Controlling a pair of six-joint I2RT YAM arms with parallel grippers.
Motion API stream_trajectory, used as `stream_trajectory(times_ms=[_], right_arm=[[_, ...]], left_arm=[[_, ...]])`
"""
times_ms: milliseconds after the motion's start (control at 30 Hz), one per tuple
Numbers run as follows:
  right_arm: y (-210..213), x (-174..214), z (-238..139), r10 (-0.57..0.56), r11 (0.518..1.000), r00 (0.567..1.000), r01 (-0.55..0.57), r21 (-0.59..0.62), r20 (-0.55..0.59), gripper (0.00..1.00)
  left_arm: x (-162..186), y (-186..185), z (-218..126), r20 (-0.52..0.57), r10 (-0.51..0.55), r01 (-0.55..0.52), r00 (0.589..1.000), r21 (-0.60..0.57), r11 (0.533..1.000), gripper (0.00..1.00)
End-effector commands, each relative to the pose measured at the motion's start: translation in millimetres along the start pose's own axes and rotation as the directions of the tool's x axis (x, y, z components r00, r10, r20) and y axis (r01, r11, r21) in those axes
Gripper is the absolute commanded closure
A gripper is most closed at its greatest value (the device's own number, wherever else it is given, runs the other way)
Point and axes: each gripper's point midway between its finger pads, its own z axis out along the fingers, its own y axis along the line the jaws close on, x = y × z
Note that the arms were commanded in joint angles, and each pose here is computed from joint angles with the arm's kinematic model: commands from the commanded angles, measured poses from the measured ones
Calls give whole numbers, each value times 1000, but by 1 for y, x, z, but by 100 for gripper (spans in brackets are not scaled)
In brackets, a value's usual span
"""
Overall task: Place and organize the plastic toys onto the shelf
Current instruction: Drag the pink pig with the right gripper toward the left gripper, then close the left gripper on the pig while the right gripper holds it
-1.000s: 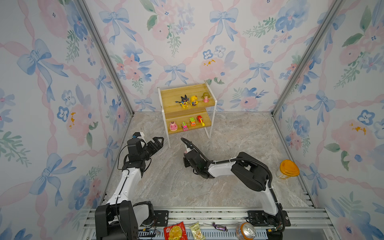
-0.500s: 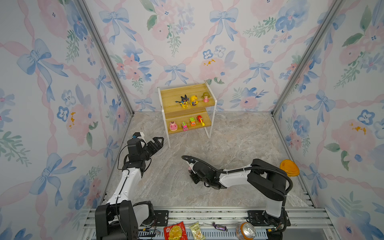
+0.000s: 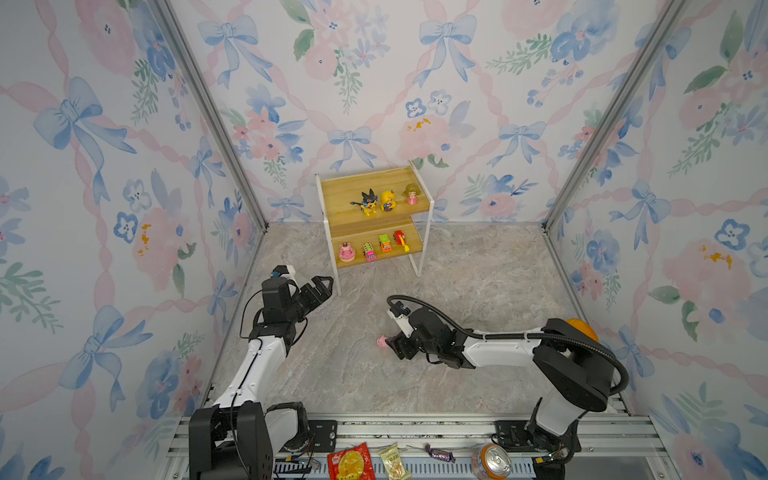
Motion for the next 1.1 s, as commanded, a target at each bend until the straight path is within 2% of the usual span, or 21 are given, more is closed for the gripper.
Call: stream_trajectory(times_ms=[0,200,367,500,633,767,833,900,1067], right_arm=[[1,-15,-19,86,995,995,-83,-53,56,25],[-11,-10,-25,128,991,991,-126,-38,49,27],[-44,-4,-46,307,952,944,-304,-37,125,28],[-63,-4,-67,357,932,920,-362,2,160,28],[-74,-1,-80,387,916,910,-398,48,146,28],[-78,6,-86,445,890,887,-454,51,125,30],[-69,13,-85,439,895,893,-445,42,104,31],[-58,22,-81,401,913,912,-405,40,83,36],[-23,30,-63,237,970,970,-239,36,54,45]], left_arm=[[12,-4,-1,-10,77,-78,997,-44,996,2],[51,-16,6,-93,169,-174,981,-46,984,2],[91,-35,5,-179,307,-316,935,-22,949,5],[128,-34,6,-269,331,-342,905,4,940,6],[172,-40,10,-379,359,-365,853,59,929,10],[197,-49,15,-447,371,-357,814,118,926,21],[201,-50,17,-461,372,-356,805,126,926,26],[203,-52,20,-465,376,-355,801,136,925,30],[213,-48,29,-509,380,-363,773,137,922,43]])
